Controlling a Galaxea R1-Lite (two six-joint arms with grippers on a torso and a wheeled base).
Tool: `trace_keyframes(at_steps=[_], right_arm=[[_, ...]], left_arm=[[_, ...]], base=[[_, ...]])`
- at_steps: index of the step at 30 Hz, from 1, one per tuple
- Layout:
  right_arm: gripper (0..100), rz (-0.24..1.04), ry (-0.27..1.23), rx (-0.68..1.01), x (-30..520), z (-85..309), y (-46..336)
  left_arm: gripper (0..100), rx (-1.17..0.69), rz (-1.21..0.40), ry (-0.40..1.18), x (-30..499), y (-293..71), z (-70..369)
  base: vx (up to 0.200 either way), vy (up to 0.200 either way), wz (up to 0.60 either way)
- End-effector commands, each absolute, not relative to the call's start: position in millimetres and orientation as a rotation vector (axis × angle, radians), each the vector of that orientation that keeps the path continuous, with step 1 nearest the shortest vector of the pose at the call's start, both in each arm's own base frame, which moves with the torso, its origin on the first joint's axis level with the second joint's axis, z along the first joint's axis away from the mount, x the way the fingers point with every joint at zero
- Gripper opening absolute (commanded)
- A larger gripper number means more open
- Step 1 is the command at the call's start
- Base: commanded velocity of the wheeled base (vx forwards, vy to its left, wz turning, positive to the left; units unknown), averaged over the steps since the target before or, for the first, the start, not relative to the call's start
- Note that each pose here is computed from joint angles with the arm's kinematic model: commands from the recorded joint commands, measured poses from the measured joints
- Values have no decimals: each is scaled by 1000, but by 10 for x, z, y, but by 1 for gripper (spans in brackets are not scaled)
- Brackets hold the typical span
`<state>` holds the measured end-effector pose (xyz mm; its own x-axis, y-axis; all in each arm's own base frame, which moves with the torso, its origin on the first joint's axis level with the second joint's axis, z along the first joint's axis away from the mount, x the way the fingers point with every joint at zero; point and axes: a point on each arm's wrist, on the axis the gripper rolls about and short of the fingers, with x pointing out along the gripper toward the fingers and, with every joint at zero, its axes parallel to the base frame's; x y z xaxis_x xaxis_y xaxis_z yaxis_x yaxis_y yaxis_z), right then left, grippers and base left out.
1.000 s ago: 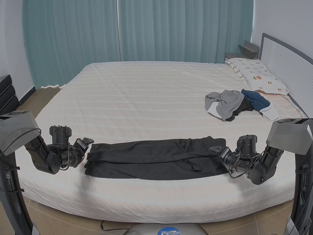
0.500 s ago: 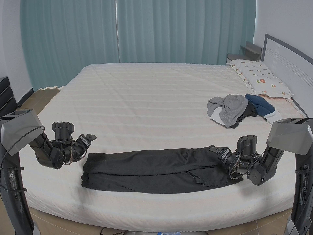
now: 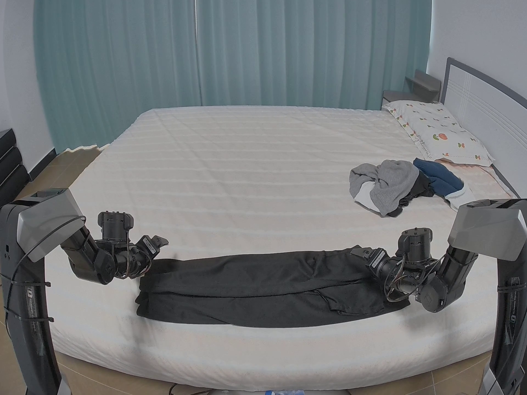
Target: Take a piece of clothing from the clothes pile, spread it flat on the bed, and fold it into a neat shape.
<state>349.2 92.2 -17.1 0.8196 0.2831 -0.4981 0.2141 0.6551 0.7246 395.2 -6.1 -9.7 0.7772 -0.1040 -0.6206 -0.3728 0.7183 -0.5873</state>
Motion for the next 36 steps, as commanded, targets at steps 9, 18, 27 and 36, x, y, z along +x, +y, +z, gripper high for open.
trace_keyframes(at_steps=[9,18,27,36], right_arm=[[100,44,625,872,3499,-160,921],[100,41,622,873,3506,-157,906],[100,44,623,873,3505,-157,911],[100,46,619,874,3499,-134,910]], left_arm=[[0,-757,193,691,3967,-58,-202],[0,-758,281,641,3976,96,-181],[0,-781,281,634,4009,101,-184],[100,-789,275,631,4001,106,-144]], base=[[0,0,0],[0,0,0],[0,0,0],[0,0,0]])
